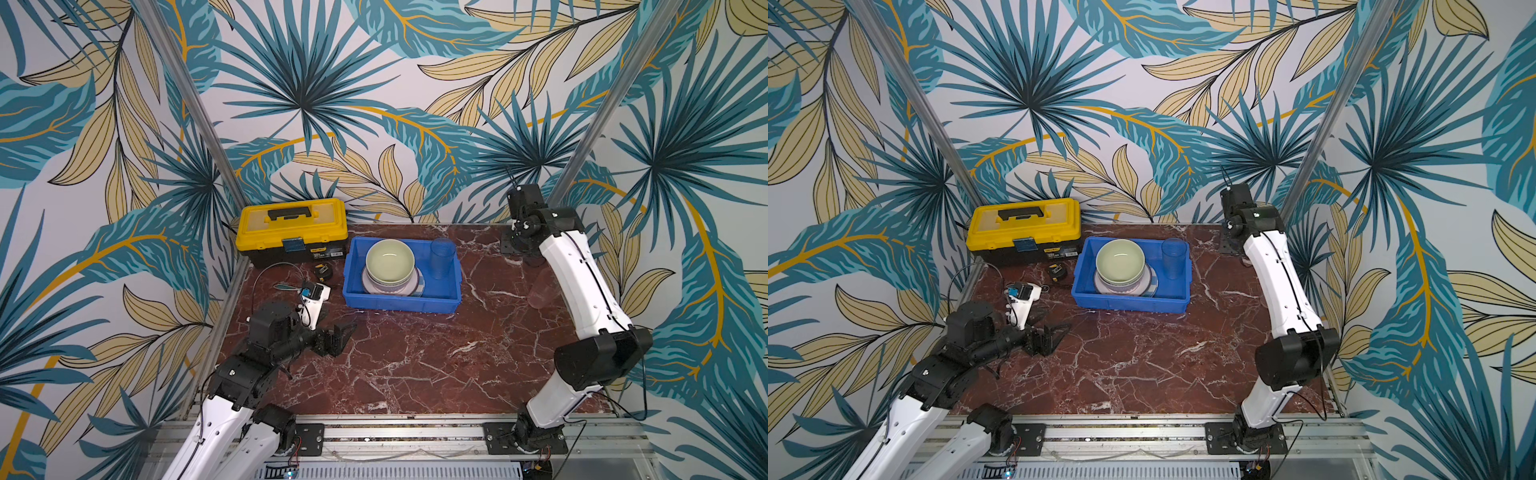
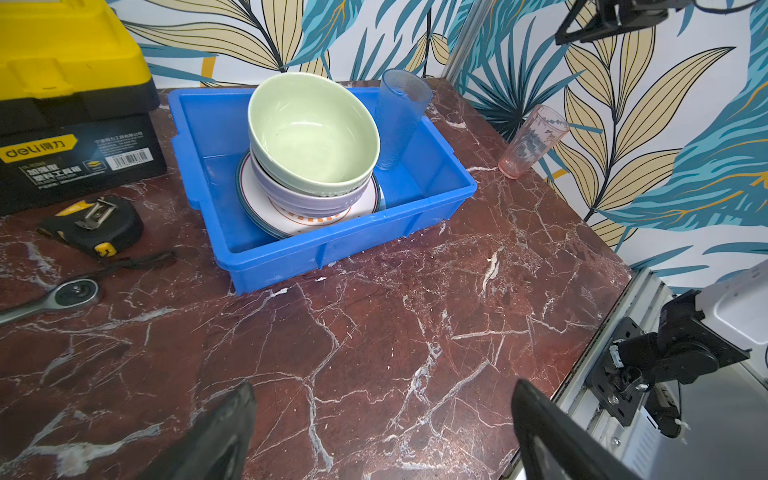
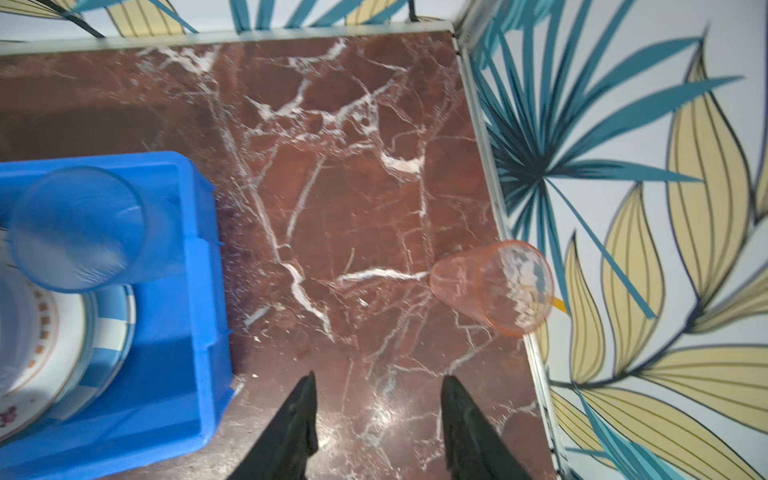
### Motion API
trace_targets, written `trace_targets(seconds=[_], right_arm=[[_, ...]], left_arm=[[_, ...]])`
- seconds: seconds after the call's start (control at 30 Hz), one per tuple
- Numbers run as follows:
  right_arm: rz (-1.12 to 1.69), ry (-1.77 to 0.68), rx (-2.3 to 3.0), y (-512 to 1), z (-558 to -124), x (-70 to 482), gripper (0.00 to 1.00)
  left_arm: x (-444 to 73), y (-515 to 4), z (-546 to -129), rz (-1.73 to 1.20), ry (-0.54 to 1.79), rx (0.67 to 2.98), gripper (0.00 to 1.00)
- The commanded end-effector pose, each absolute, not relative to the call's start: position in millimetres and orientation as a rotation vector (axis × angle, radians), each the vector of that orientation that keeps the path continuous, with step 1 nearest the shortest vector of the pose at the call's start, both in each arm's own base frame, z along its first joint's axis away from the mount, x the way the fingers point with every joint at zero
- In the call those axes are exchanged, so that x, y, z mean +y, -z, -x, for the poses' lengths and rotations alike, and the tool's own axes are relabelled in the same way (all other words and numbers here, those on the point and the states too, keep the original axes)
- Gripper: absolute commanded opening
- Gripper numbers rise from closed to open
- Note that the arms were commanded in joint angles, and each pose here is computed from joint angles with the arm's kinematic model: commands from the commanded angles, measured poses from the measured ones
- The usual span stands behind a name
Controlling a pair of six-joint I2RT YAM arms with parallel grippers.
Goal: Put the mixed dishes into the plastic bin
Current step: 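Open the right gripper and move it toward the pink cup, then grasp the pink cup rim with the right gripper and lift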
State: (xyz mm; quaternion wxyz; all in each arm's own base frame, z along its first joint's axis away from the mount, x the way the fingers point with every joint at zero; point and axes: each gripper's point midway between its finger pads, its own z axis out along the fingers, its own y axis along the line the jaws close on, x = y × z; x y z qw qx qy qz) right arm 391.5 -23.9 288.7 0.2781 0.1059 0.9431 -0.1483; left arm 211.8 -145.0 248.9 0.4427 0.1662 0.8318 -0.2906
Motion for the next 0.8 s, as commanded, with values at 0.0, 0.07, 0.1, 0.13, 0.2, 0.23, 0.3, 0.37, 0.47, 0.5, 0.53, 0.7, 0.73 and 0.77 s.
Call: trace_targets(seconds=[0.0, 0.07, 0.1, 0.13, 0.2, 0.23, 0.3, 0.37, 0.47, 0.5, 0.53, 0.7, 0.73, 0.77], right_arm=[[-0.323, 0.476, 2.558, -287.2, -354.1, -45.7, 0.5], [-0.37, 0.462, 2.564, -281.2, -338.1, -57.4, 0.5], [-0.393, 0.45, 2.571, -276.3, -332.2, -62.1, 0.5], [-0.416, 0.437, 2.578, -271.7, -326.2, -67.0, 0.48], [-0.449, 0.41, 2.595, -261.7, -316.7, -73.8, 0.45], [-0.458, 0.389, 2.602, -256.4, -314.1, -76.2, 0.43], [-0.474, 0.344, 2.614, -245.5, -312.5, -79.6, 0.4], [-0.488, 0.304, 2.623, -235.0, -313.8, -83.8, 0.39], [-0.504, 0.264, 2.63, -223.2, -319.6, -89.0, 0.37], [-0.51, 0.262, 2.631, -222.7, -321.5, -89.8, 0.36], [-0.51, 0.259, 2.629, -223.6, -324.4, -90.3, 0.36], [-0.524, 0.27, 2.612, -221.0, -339.5, -98.1, 0.33], [-0.531, 0.275, 2.615, -218.2, -342.1, -100.7, 0.33], [-0.536, 0.287, 2.619, -216.6, -344.8, -103.6, 0.33]], left_arm=[[-148.6, -248.0, -212.1, -0.424, 0.74, 2.054, 0.96], [-148.9, -247.3, -212.5, -0.426, 0.739, 2.056, 0.96], [-149.0, -247.2, -212.4, -0.427, 0.74, 2.057, 0.96], [-149.2, -246.7, -212.2, -0.427, 0.741, 2.058, 0.96], [-149.1, -247.0, -212.4, -0.427, 0.74, 2.058, 0.96], [-149.2, -246.8, -212.3, -0.427, 0.741, 2.058, 0.96], [-149.6, -247.1, -212.0, -0.429, 0.741, 2.057, 0.96], [-149.8, -247.6, -211.5, -0.432, 0.742, 2.054, 0.96], [-149.0, -248.7, -211.2, -0.432, 0.737, 2.048, 0.96], [-148.7, -248.9, -211.2, -0.431, 0.736, 2.047, 0.96], [-148.6, -248.7, -211.0, -0.431, 0.736, 2.047, 0.96], [-148.4, -250.5, -209.9, -0.432, 0.735, 2.039, 0.97], [-148.5, -250.8, -209.6, -0.434, 0.735, 2.037, 0.97], [-148.1, -251.4, -209.4, -0.434, 0.733, 2.034, 0.97]])
